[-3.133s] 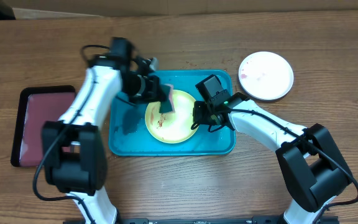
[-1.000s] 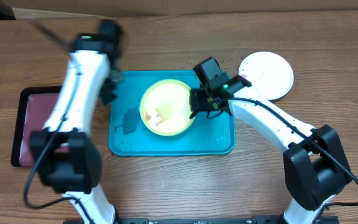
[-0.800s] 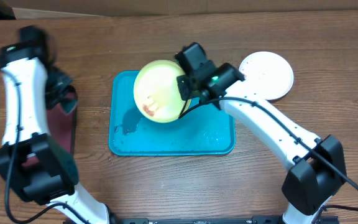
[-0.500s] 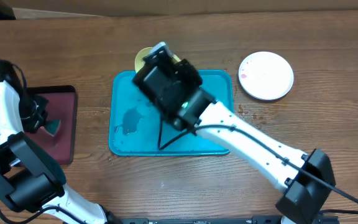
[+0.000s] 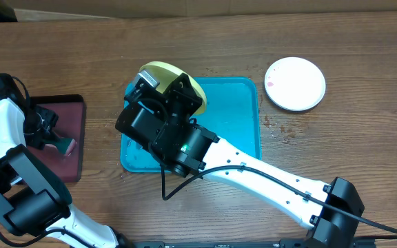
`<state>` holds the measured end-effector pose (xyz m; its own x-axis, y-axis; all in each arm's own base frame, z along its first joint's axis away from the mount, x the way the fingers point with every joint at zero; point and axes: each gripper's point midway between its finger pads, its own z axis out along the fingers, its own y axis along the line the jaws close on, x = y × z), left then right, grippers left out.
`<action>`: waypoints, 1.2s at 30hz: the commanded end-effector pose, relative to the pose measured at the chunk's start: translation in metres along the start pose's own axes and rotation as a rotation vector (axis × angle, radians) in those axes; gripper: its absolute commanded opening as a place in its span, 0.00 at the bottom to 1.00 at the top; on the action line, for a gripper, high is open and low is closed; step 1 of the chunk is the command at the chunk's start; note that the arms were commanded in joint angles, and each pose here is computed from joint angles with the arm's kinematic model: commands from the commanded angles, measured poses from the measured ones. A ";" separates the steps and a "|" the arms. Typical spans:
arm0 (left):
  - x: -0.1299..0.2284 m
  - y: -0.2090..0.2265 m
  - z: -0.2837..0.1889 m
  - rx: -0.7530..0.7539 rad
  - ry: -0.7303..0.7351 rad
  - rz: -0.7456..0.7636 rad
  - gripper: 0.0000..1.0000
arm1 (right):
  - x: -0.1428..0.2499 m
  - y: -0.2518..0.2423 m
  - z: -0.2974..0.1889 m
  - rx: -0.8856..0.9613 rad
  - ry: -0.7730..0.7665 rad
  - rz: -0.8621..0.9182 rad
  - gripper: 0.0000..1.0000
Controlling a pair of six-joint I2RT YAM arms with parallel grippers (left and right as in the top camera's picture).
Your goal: Clean dirty plates on tray and stack at the side
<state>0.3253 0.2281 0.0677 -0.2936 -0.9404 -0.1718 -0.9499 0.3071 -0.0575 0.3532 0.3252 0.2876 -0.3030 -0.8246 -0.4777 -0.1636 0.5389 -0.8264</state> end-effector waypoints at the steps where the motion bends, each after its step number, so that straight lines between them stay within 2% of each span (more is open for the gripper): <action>1: -0.001 -0.002 -0.006 0.010 0.004 0.015 0.56 | -0.006 -0.022 -0.004 0.045 -0.005 0.038 0.04; 6: -0.003 -0.008 -0.033 0.027 0.027 0.022 0.60 | -0.001 -0.031 0.000 0.091 0.015 0.141 0.04; 12: -0.013 -0.034 -0.091 0.151 0.032 0.023 0.70 | 0.013 -0.052 0.016 0.173 0.064 0.232 0.04; 13: -0.014 -0.037 -0.098 0.169 0.030 0.023 0.75 | 0.015 -0.054 0.019 0.175 0.068 0.261 0.04; 14: -0.015 -0.040 -0.104 0.188 0.031 0.025 0.88 | 0.017 -0.054 0.022 0.170 0.070 0.300 0.04; 15: -0.016 -0.043 -0.107 0.198 0.027 0.027 1.00 | 0.018 -0.051 0.027 0.144 0.072 0.339 0.03; 18: -0.014 -0.045 -0.107 0.206 0.035 0.029 1.00 | 0.024 -0.027 0.043 -0.031 0.092 0.431 0.03; 23: -0.013 -0.044 -0.107 0.203 0.040 0.028 1.00 | 0.056 0.011 0.077 -0.428 0.263 0.690 0.03; 26: -0.013 -0.044 -0.107 0.203 0.040 0.028 1.00 | 0.096 0.007 0.106 -0.639 0.437 0.885 0.03; 29: -0.013 -0.044 -0.107 0.203 0.040 0.028 1.00 | 0.151 -0.026 0.139 -0.709 0.577 1.094 0.04; 32: -0.013 -0.044 -0.107 0.203 0.040 0.028 1.00 | 0.212 -0.071 0.167 -0.687 0.652 1.279 0.04; 36: -0.013 -0.044 -0.107 0.203 0.040 0.028 1.00 | 0.296 -0.118 0.187 -0.546 0.734 1.436 0.04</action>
<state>0.3568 0.2128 0.1686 -0.3220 -0.9388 -0.1227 -0.9105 0.3426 -0.2316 0.4596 0.0269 0.1723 -0.8481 0.3672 -0.3819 0.2945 0.9260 0.2362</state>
